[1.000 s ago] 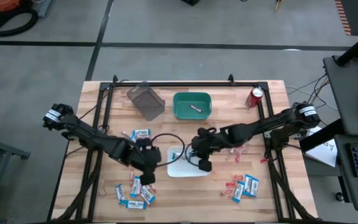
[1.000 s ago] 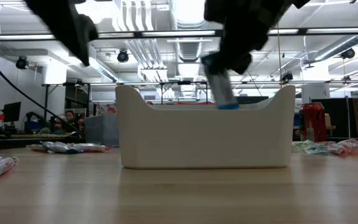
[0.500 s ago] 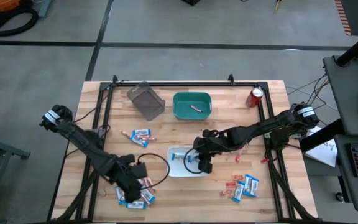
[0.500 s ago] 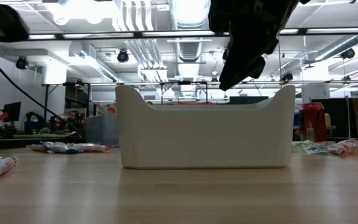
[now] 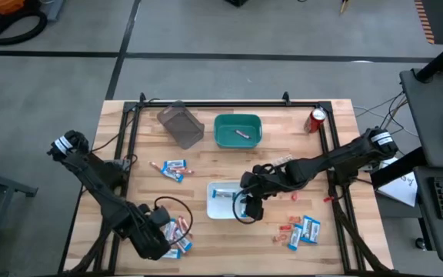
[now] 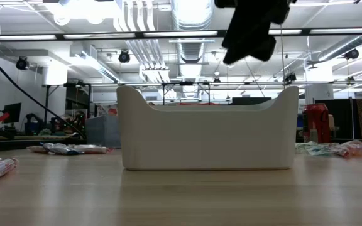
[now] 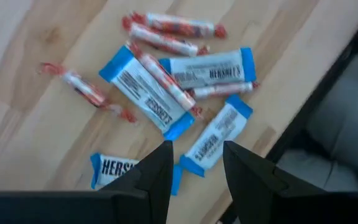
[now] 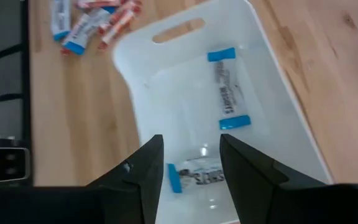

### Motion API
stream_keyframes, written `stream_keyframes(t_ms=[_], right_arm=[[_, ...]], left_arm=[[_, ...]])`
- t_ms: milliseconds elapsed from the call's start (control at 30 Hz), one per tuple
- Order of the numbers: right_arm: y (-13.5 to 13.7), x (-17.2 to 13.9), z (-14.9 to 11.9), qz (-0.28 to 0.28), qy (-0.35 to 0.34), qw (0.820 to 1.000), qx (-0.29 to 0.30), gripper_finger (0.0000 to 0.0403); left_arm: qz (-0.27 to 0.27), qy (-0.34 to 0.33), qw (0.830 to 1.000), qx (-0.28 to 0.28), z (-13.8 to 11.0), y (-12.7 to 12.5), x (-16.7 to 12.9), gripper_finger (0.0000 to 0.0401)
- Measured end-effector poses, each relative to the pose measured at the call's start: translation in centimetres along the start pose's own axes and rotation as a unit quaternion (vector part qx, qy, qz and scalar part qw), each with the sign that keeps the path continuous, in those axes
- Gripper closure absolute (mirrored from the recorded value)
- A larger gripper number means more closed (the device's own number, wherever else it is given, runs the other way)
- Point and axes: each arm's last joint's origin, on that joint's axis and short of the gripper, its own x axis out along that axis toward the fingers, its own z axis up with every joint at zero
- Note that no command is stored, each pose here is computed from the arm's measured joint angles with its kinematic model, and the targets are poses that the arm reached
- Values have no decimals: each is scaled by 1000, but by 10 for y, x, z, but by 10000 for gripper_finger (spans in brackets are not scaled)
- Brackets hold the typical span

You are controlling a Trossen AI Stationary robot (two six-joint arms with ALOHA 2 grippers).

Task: Sort candy
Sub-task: Put the white candy into the green bin

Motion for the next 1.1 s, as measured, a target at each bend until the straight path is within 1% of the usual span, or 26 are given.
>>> stream_keyframes(t_ms=[100,300,467,633,833,1100], right_arm=[[11,-5,2,14,-8,1000,-7,260],[23,-9,1,30,-11,999,-21,266],[23,-10,-1,27,-4,999,-24,266],[20,-9,0,20,0,999,-40,268],[19,-14,4,14,3,999,-49,266],[20,-15,6,15,2,999,-51,266]], left_arm=[[16,-23,999,-23,1,4,2,283],[61,-54,996,-40,1,18,12,297],[88,-78,991,-61,2,29,25,303],[110,-83,986,-91,0,37,36,303],[126,-89,984,-91,0,36,46,303],[173,-92,977,-87,-3,36,73,304]])
